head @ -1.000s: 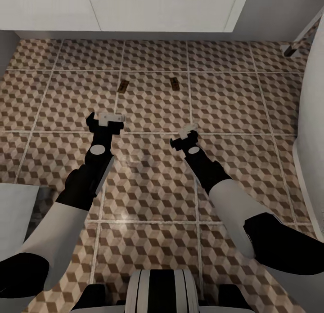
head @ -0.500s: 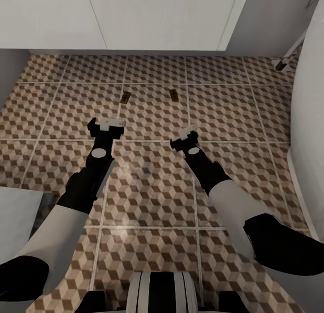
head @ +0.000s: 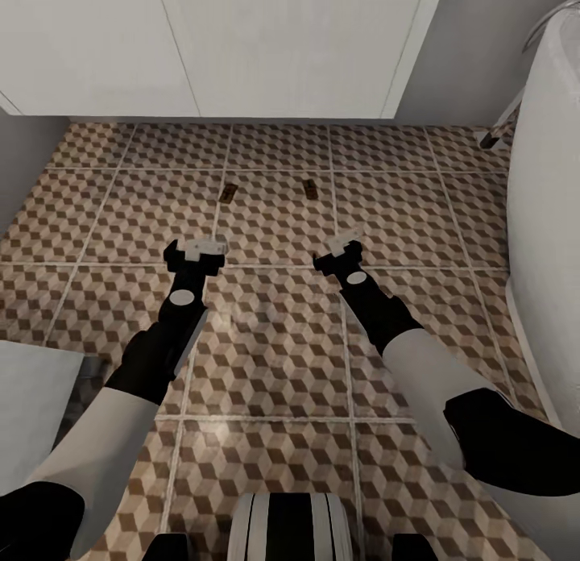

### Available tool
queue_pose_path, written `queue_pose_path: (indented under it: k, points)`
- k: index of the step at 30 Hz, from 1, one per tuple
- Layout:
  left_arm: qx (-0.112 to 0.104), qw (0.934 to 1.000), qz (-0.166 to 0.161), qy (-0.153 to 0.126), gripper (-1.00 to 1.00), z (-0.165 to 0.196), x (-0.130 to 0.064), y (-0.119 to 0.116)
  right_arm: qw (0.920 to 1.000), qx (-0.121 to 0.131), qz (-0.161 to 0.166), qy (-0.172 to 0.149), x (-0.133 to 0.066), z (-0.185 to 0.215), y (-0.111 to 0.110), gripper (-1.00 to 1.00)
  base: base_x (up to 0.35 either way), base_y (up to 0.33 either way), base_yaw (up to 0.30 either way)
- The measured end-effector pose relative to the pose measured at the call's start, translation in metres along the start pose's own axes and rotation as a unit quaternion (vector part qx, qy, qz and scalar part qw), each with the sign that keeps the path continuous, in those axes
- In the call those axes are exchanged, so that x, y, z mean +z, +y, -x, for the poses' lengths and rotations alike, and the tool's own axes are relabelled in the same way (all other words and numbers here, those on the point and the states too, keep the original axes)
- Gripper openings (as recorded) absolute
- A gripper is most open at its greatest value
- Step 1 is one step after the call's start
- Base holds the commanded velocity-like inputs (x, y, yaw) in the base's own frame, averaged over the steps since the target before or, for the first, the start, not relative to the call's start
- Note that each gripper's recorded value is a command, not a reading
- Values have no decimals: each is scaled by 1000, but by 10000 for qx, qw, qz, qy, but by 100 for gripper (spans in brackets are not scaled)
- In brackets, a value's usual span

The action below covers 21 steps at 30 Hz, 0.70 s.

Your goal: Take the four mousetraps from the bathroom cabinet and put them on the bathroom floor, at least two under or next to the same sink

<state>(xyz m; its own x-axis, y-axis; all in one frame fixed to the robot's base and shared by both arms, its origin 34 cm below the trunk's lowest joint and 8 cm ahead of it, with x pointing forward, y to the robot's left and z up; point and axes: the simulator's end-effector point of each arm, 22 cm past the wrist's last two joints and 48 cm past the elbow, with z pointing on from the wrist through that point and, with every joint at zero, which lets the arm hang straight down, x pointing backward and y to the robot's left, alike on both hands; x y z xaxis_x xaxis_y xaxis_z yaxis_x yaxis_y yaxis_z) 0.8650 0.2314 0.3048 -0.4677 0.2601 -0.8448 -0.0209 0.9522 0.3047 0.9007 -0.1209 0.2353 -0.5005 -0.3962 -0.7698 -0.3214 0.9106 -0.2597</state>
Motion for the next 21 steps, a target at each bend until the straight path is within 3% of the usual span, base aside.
queue_pose_path:
  k: [10,21]
  points:
    - [26,9999,-34,143,100,-14,-22,1,10000,-32,-50,38,-19,-13,-9,100,0,0,0]
    - [36,9998,-54,211,100,-20,-43,4,9997,-50,-97,-196,-42,-15,-15,100,0,0,0]
